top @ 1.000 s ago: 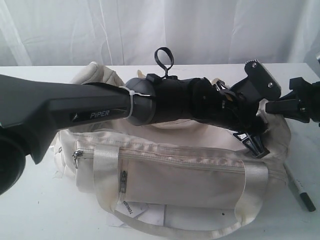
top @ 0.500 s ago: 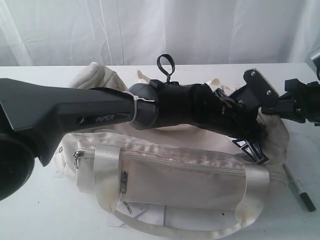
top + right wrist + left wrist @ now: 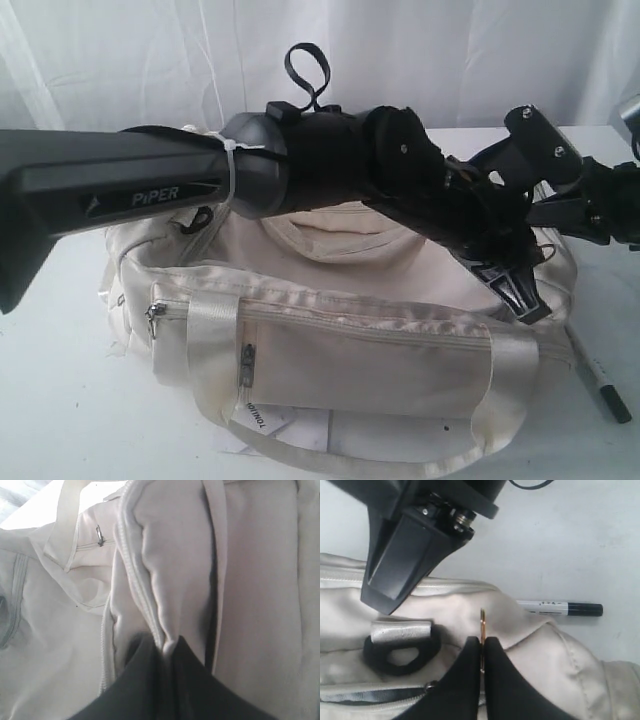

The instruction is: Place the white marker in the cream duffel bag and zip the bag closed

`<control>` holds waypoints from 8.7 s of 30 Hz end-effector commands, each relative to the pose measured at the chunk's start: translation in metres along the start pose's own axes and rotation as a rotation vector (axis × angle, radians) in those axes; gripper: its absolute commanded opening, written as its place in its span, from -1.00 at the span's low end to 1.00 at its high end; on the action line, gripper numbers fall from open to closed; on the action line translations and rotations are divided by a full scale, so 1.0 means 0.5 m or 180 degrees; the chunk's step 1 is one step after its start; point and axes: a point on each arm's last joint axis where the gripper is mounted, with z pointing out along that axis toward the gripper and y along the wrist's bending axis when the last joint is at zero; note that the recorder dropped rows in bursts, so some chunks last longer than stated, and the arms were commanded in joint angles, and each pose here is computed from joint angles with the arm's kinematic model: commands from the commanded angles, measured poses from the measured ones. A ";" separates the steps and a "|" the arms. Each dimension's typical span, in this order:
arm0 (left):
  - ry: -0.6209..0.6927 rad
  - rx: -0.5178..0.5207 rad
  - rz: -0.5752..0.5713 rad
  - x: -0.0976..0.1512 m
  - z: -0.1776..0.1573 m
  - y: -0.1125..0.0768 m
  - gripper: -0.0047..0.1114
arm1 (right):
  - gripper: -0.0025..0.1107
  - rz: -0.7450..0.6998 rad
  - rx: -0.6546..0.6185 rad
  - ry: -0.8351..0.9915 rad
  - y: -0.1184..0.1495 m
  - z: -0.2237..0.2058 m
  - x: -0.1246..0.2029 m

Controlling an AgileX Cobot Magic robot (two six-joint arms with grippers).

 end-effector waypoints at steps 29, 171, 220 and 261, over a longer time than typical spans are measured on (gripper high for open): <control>0.0568 0.1428 0.0375 -0.081 -0.211 -0.142 -0.92 | -0.96 0.0180 0.0114 -0.0241 -0.031 0.017 -0.024; 0.0324 0.0726 0.0300 -0.001 -0.298 -0.162 -0.92 | -0.96 -0.0596 0.1116 0.1314 0.270 0.007 0.098; 0.2478 -0.0882 -0.0146 0.170 -0.549 -0.097 -0.92 | -0.96 -0.0827 0.1772 0.0741 0.222 -0.066 0.008; 0.2144 -0.1856 -0.0970 0.328 -0.622 -0.004 -0.92 | -0.89 -0.0921 0.1418 0.0714 0.239 -0.058 0.009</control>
